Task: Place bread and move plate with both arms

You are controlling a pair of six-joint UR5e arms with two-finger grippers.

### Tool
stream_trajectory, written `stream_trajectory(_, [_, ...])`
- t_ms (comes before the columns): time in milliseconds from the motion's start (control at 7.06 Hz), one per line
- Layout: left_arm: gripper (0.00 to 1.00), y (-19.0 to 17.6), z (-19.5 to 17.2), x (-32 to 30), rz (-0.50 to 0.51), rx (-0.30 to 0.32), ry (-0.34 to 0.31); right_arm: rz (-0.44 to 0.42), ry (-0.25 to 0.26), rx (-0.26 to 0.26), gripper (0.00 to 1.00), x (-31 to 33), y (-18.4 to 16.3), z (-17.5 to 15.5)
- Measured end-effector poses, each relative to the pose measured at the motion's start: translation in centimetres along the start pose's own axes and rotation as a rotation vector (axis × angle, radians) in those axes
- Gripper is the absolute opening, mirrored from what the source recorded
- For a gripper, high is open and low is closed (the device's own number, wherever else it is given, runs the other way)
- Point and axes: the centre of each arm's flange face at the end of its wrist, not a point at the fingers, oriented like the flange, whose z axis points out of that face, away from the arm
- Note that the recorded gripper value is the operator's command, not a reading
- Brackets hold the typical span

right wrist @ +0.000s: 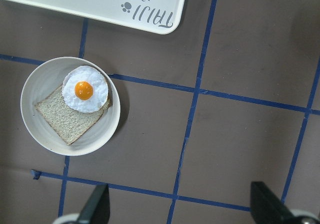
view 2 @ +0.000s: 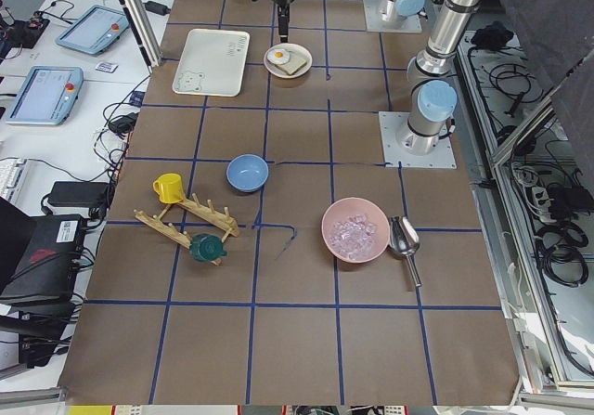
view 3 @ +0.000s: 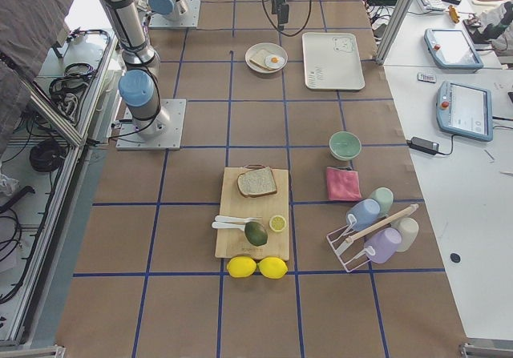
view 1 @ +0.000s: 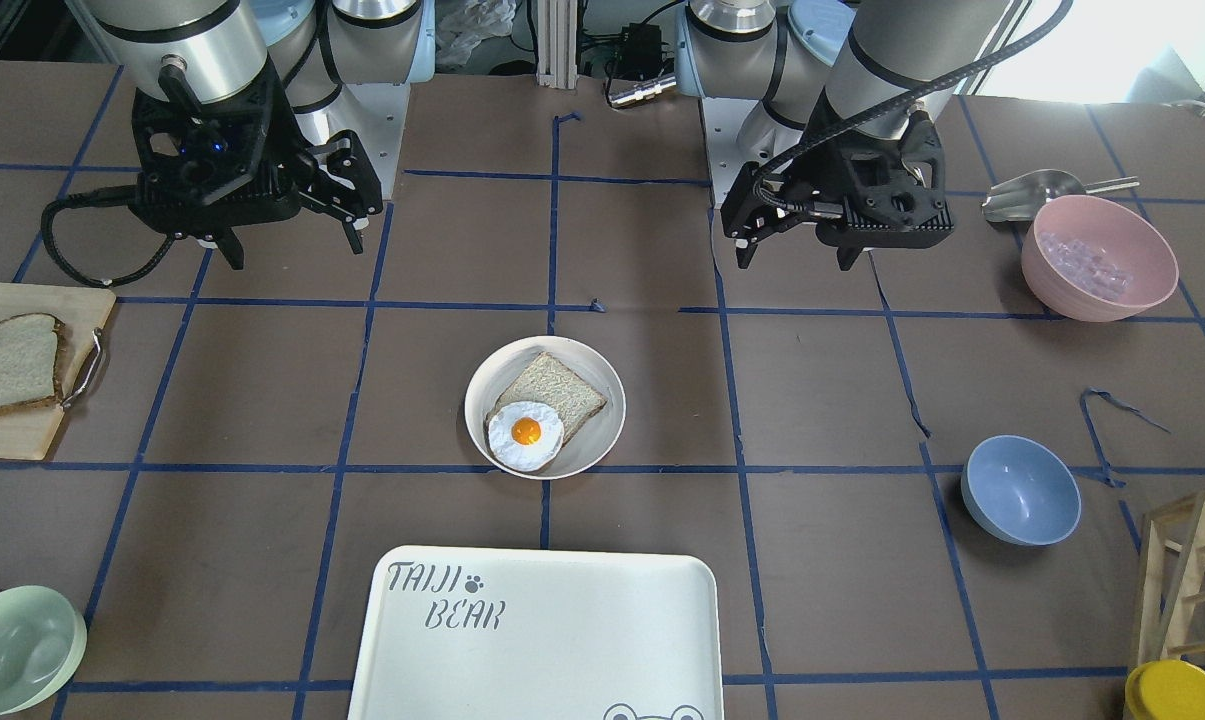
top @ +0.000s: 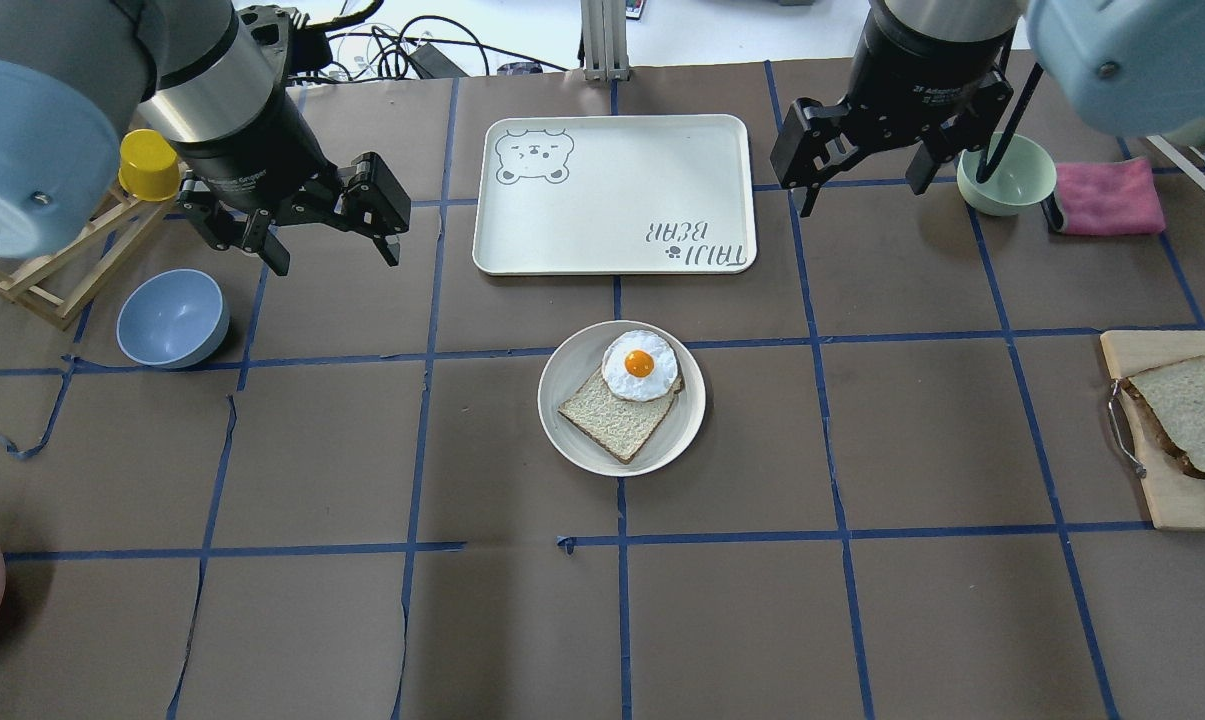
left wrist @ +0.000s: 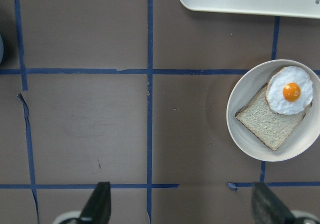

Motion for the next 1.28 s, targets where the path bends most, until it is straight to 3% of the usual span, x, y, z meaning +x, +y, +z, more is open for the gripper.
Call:
stream_trajectory(567, [1.00,-0.2,-0.8,-0.1,-0.008,0.026,-0.004,0.079,-0.005,-0.019,0.98,1.1,-0.7,1.0])
stream_trajectory(1275, [1.00,-0.1,-1.1,-0.2,-0.005,0.034,-0.004,0.096,0.002,-0.004,0.94,1.5,-0.9,0.9])
